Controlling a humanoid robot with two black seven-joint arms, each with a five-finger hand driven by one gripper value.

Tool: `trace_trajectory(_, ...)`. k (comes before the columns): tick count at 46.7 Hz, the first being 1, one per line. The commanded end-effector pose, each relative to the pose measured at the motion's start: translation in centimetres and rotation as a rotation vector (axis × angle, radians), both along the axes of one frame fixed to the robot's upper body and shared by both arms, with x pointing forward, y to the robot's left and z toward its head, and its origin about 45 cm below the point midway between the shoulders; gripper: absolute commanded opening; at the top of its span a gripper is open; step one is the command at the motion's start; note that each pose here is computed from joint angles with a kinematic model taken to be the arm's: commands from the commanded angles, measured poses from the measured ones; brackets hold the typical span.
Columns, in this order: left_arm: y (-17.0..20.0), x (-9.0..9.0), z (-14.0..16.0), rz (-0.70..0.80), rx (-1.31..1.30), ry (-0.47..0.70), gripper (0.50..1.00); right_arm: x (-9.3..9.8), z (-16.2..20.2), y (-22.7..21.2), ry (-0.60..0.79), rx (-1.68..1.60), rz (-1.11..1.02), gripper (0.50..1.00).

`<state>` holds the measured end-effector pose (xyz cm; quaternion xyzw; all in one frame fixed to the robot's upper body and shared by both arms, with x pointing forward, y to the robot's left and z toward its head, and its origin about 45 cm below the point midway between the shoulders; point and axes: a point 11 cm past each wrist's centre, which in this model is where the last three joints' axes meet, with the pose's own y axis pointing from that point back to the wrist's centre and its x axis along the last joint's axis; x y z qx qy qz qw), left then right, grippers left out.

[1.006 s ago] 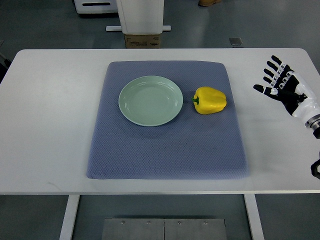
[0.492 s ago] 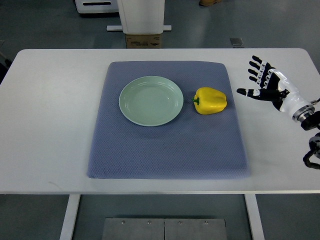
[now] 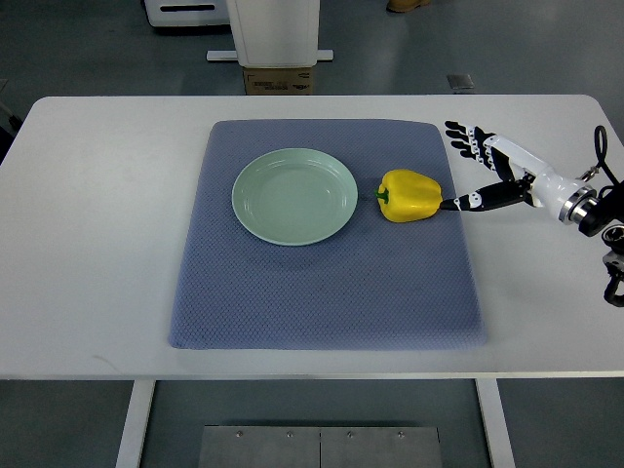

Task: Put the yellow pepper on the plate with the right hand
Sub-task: 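Reach the open right hand around the yellow pepper and close fingers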

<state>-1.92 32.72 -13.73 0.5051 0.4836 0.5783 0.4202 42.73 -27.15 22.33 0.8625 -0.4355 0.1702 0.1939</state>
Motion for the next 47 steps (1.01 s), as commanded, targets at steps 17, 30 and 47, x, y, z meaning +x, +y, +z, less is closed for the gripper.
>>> trace_trajectory(17,-0.1,0.0,0.0,0.0,-0.002,0.002,1.0,2.0,-1.2,3.4,-0.061,-0.285,0.132,1.0)
trace_trajectory(30,-0.1,0.0,0.0,0.002,-0.002,0.0,1.0,3.1,-1.6,4.8,-0.094,-0.403,0.183,0.983)
trace_trajectory(47,-0.1,0.0,0.0,0.0,-0.002,0.0,1.0,3.2,-1.9,5.2,-0.095,-0.457,0.22,0.82)
